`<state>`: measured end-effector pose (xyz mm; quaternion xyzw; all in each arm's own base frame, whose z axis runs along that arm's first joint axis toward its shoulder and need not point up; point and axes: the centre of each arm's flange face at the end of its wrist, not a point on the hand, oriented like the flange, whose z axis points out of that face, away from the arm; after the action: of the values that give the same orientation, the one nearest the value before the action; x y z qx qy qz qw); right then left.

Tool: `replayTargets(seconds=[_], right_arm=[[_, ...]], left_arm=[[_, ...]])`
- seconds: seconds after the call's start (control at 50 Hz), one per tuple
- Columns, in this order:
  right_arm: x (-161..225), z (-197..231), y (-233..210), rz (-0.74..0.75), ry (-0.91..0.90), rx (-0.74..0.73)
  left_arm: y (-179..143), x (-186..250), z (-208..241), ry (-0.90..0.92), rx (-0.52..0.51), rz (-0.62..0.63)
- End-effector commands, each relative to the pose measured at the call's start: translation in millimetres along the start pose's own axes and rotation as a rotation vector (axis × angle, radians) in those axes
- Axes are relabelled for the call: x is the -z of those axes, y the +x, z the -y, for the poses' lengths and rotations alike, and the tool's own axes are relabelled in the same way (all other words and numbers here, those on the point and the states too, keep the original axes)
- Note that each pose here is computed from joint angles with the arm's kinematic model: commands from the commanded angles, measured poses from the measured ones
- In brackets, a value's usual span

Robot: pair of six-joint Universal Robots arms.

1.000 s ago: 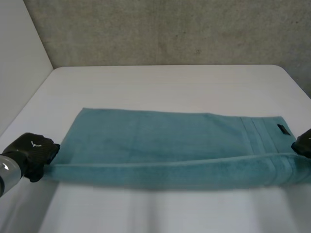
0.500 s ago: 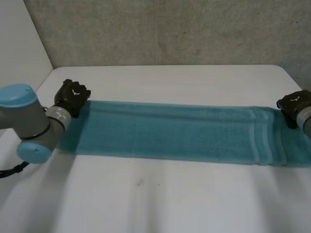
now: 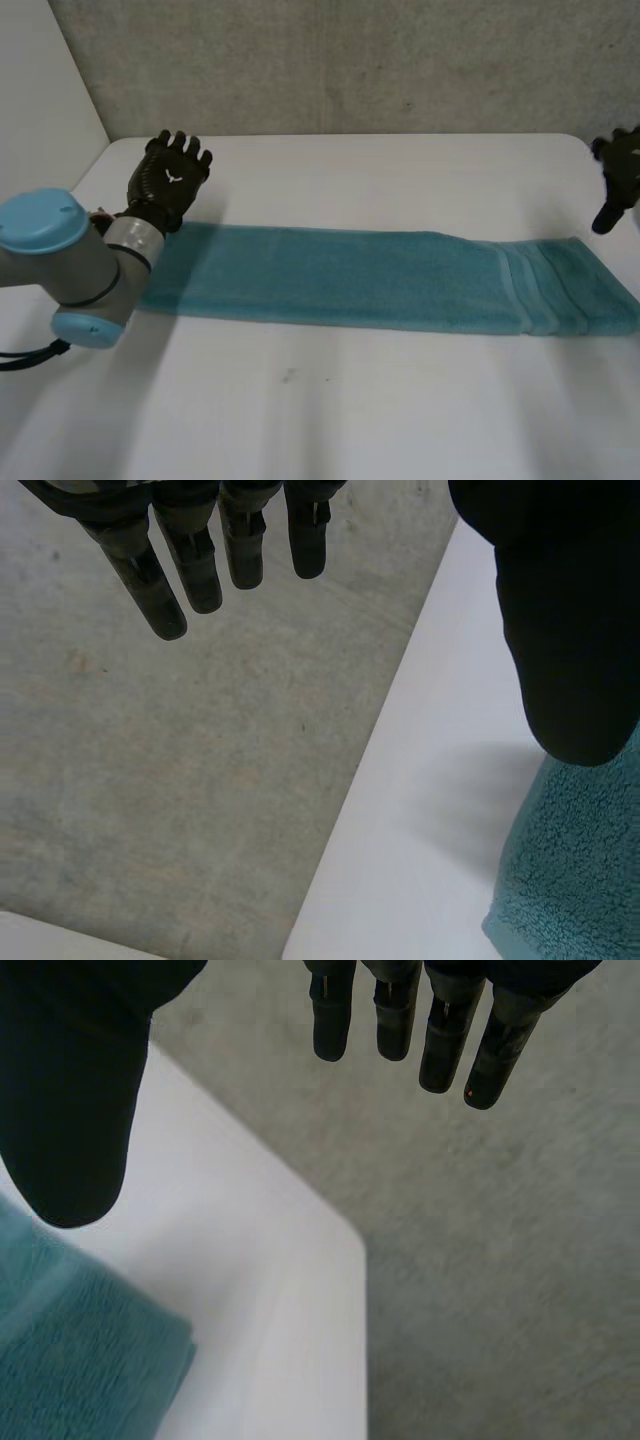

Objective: Fold the laundry

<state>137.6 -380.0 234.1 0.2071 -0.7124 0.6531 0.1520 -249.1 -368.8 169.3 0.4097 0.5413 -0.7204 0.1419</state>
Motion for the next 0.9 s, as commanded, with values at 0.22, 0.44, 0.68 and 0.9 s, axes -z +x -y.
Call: replayTargets(seconds=[0.22,0.44,0.68,0.9], right_arm=[[50,-72,34,0.213,-0.207,-0.030],[46,-115,19,0.366,-0.204,-0.066],[36,-133,17,0.354,-0.199,-0.060],[28,-138,19,0.327,-0.168,-0.035]], left_arm=[[-2,69,19,-0.075,0.264,-0.054],[0,76,16,-0.118,0.457,-0.060],[6,82,12,-0.136,0.464,-0.076],[4,81,11,-0.131,0.462,-0.070]])
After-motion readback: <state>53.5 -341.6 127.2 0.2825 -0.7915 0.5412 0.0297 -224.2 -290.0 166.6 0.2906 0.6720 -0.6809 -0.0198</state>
